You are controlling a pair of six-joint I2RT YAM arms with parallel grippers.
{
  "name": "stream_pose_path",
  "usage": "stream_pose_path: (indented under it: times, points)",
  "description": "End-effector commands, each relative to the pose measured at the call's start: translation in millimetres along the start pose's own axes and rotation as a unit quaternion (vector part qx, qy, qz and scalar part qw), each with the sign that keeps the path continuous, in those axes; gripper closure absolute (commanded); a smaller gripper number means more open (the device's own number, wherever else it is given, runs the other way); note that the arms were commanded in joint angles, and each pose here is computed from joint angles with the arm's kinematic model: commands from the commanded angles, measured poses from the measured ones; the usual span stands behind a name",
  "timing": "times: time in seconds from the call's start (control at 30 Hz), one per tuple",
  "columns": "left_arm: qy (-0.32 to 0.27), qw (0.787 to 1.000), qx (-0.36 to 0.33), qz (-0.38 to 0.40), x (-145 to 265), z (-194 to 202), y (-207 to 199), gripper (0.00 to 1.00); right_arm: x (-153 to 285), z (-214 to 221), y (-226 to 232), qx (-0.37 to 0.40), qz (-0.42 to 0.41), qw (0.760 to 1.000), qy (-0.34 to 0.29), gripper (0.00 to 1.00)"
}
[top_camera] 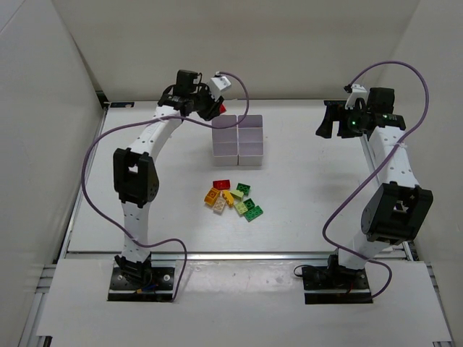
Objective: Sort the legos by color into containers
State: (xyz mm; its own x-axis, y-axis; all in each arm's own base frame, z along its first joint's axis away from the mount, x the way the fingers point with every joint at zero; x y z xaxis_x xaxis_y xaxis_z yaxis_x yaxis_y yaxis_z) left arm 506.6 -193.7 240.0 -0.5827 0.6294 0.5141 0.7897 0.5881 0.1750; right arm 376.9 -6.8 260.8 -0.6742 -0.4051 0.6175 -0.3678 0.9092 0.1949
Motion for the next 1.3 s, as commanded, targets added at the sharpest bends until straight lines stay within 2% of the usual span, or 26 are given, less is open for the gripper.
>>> stream_pose_path:
  times: [0.0, 0.13, 0.33, 0.8, 0.93, 1.1, 1.27]
  points:
    - [-0.007, 0.999, -0.022, 0.032, 1, -5, -15, 0.64, 1, -16, -1, 0.021, 0.001, 0.999, -0.025, 0.01]
    - [-0.002, 0.996, -0.070, 0.048, -5, -4, -28, 0.64, 0, -15, -3, 0.020, 0.002, 1.000, -0.024, 0.01]
    - [0.014, 0.992, -0.102, 0.067, -9, 4, -40, 0.62, -1, -15, -3, 0.020, 0.002, 1.000, -0.023, 0.01]
    - [0.032, 0.994, -0.098, 0.047, -16, 13, -28, 0.58, -3, -13, -4, 0.018, 0.001, 1.000, -0.022, 0.01]
    - [0.038, 0.994, -0.100, 0.037, -20, 14, -23, 0.52, -3, -13, -4, 0.018, 0.001, 1.000, -0.022, 0.01]
    - [0.039, 0.994, -0.102, 0.029, -22, 13, -20, 0.37, -5, -11, -4, 0.016, -0.003, 1.000, -0.019, 0.01]
    - [0.038, 0.994, -0.102, 0.024, -22, 12, -18, 0.30, -5, -11, -4, 0.015, -0.003, 1.000, -0.018, 0.01]
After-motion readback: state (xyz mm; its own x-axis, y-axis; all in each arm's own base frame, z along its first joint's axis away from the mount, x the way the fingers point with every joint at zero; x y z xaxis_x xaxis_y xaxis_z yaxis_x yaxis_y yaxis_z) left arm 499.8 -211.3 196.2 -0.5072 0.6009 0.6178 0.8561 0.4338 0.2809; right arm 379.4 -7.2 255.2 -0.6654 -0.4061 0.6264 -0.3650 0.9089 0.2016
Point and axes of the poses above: each gripper's point midway between its finger pads, its own x axis back along the fingers, its own y axis along the line the jaws close on, z = x × y, the point moved 7 cm from there along x, back along the fingers, and after that the axes turned 4 degrees about x, right-handed, at the moved point
